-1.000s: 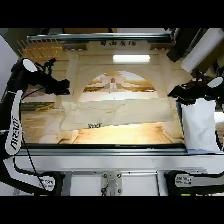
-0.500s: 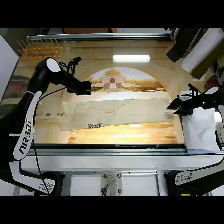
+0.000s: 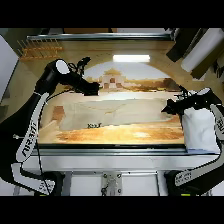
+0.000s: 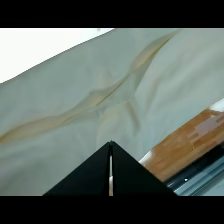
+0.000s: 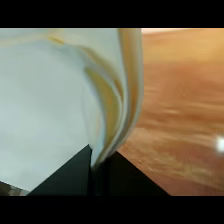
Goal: Fold the clothes and pants, and hang the long-sleeved shirts on hangers.
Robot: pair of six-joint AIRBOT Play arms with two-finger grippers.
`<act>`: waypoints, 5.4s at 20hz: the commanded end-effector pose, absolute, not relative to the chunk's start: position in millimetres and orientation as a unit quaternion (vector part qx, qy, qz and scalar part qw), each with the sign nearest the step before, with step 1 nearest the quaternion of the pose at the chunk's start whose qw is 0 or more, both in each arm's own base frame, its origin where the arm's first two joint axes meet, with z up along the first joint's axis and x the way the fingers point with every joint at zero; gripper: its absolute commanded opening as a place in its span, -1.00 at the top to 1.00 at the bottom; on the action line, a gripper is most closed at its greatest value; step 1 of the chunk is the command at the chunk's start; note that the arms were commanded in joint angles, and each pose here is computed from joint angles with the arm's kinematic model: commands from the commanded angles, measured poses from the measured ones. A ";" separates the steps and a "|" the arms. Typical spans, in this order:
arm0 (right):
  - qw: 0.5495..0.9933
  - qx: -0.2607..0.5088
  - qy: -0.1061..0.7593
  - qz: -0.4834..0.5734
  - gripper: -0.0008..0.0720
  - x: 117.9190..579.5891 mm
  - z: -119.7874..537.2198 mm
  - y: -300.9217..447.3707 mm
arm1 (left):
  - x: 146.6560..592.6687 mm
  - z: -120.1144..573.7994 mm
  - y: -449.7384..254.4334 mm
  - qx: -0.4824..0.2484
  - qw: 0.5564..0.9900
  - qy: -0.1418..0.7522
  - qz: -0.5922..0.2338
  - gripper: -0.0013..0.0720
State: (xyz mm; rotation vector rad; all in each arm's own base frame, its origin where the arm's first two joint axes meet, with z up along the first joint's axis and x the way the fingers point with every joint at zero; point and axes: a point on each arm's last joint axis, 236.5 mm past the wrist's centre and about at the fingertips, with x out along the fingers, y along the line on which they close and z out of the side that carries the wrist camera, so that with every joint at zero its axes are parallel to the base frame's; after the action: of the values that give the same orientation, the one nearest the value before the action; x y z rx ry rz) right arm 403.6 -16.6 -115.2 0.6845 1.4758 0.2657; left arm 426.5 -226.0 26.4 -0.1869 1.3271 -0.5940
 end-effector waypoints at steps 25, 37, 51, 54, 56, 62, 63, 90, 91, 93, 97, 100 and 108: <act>0.783 0.056 0.592 0.184 0.95 411.7 145.3 102.1 | 378.7 -123.7 -393.6 -0.012 0.682 0.651 -0.332 0.95; 0.777 0.023 0.578 0.246 0.95 391.5 161.9 186.7 | 454.2 -40.3 -310.4 -0.071 0.744 0.598 -0.288 0.95; 0.748 0.113 0.546 0.360 0.95 372.2 124.6 400.8 | 513.4 82.7 -108.5 -0.151 0.830 0.507 -0.175 0.95; 0.744 0.125 0.547 0.364 0.95 373.4 84.8 446.0 | 512.8 95.4 -83.4 -0.157 0.838 0.497 -0.160 0.95; 0.741 0.132 0.550 0.362 0.95 372.3 48.4 475.8 | 513.5 102.6 -69.7 -0.162 0.844 0.488 -0.150 0.95; 0.697 0.236 0.484 0.475 -0.98 354.7 48.8 566.2 | 513.6 118.9 -32.4 -0.175 0.857 0.469 -0.121 0.95; 0.698 0.235 0.470 0.487 -0.97 357.3 62.0 563.5 | 512.4 124.9 -26.6 -0.175 0.861 0.463 -0.118 0.95; 0.650 0.342 0.596 0.325 -0.60 389.5 -94.3 330.4 | 373.3 80.1 -116.3 -0.129 0.846 0.484 -0.182 0.95; 0.650 0.335 0.594 0.335 -0.59 388.4 -91.6 341.6 | 373.3 80.1 -116.2 -0.129 0.846 0.484 -0.182 0.95; 0.658 0.321 0.583 0.353 0.19 391.1 -83.6 356.1 | 373.1 80.0 -116.3 -0.129 0.846 0.485 -0.182 0.95; 0.678 0.299 0.555 0.378 0.95 406.1 -58.0 357.5 | 372.6 79.7 -116.4 -0.129 0.845 0.485 -0.183 0.95; 0.736 0.256 0.541 0.316 0.95 446.5 -23.1 288.6 | 372.6 79.7 -116.4 -0.129 0.845 0.485 -0.183 0.95; 0.873 0.265 0.403 0.073 0.95 494.6 111.6 -10.1 | 372.2 79.6 -116.6 -0.129 0.845 0.486 -0.183 0.95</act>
State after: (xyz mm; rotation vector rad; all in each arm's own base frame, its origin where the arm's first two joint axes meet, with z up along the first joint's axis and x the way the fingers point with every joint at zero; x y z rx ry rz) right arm 499.1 93.8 72.8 0.5384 0.9535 0.3607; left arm 372.8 -116.1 79.7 -0.2738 1.0246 -0.3842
